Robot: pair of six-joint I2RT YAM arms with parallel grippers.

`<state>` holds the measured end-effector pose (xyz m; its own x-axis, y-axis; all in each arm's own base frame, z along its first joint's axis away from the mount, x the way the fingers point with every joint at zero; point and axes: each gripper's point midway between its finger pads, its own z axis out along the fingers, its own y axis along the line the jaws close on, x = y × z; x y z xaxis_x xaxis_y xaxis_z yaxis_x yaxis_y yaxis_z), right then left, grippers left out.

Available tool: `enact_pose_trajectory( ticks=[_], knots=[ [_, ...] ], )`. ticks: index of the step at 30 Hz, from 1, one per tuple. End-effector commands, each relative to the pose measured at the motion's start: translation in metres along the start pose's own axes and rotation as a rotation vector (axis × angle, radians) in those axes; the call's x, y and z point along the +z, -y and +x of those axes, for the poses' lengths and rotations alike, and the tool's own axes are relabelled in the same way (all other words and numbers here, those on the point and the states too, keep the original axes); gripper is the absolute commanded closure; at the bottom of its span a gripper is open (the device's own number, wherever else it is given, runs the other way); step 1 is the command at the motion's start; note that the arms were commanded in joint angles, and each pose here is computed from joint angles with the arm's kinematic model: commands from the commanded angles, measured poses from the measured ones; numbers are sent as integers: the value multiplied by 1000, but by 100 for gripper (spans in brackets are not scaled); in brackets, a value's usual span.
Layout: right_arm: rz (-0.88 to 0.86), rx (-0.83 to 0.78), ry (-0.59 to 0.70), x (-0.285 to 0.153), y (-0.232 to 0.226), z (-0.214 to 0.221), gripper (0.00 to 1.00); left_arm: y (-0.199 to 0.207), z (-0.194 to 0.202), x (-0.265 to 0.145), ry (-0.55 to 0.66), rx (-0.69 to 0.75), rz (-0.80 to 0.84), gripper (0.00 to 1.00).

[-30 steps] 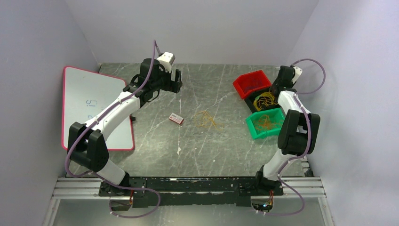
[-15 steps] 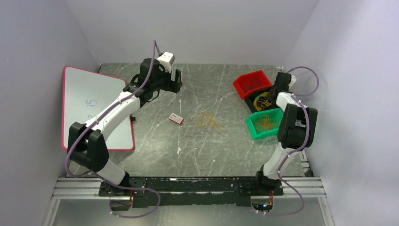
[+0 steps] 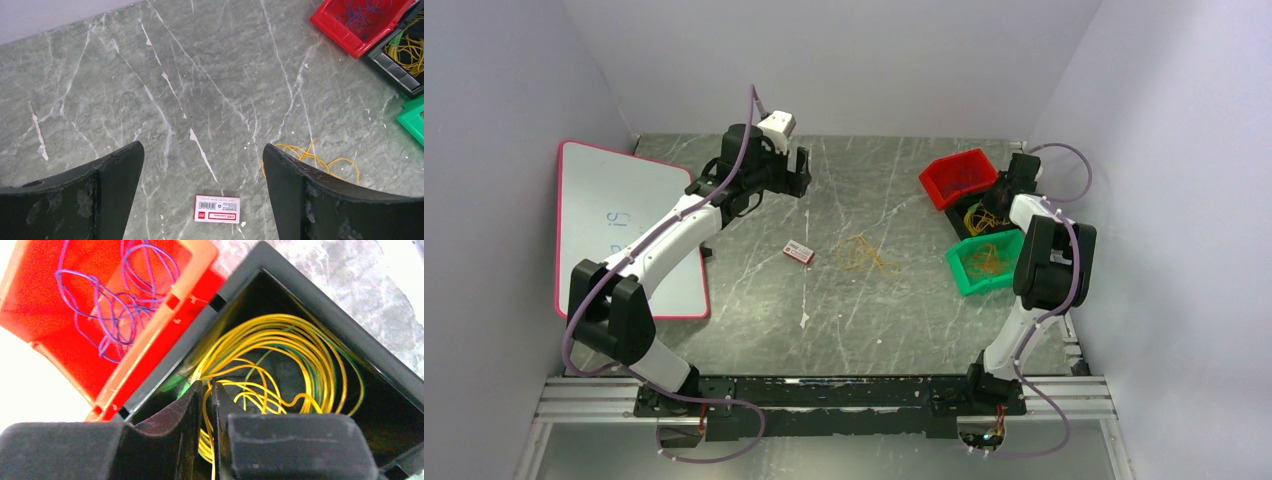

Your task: Untangle the cables

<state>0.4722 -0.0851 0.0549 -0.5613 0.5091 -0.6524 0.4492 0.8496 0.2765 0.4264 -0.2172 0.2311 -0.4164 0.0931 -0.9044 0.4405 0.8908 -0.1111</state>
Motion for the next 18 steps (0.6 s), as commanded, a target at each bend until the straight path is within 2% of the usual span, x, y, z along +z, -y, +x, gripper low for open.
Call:
enact_pose_trajectory(
  ticks=[1,5,10,14,18],
  knots=[
    [-71,21,6,0,-15,-13,83,-2,-6,-6,18,6,3,7],
    [-37,14,44,-8,-10,-22,76,-2,-6,-5,18,6,4,7],
    [3,-5,118,-26,-7,-45,59,-1,-5,-5,14,2,12,7],
    [15,-10,177,-44,-8,-64,52,-1,-7,-5,18,3,10,7],
    [83,-1,253,-64,1,-83,48,-1,-6,-5,17,2,11,7]
  ],
)
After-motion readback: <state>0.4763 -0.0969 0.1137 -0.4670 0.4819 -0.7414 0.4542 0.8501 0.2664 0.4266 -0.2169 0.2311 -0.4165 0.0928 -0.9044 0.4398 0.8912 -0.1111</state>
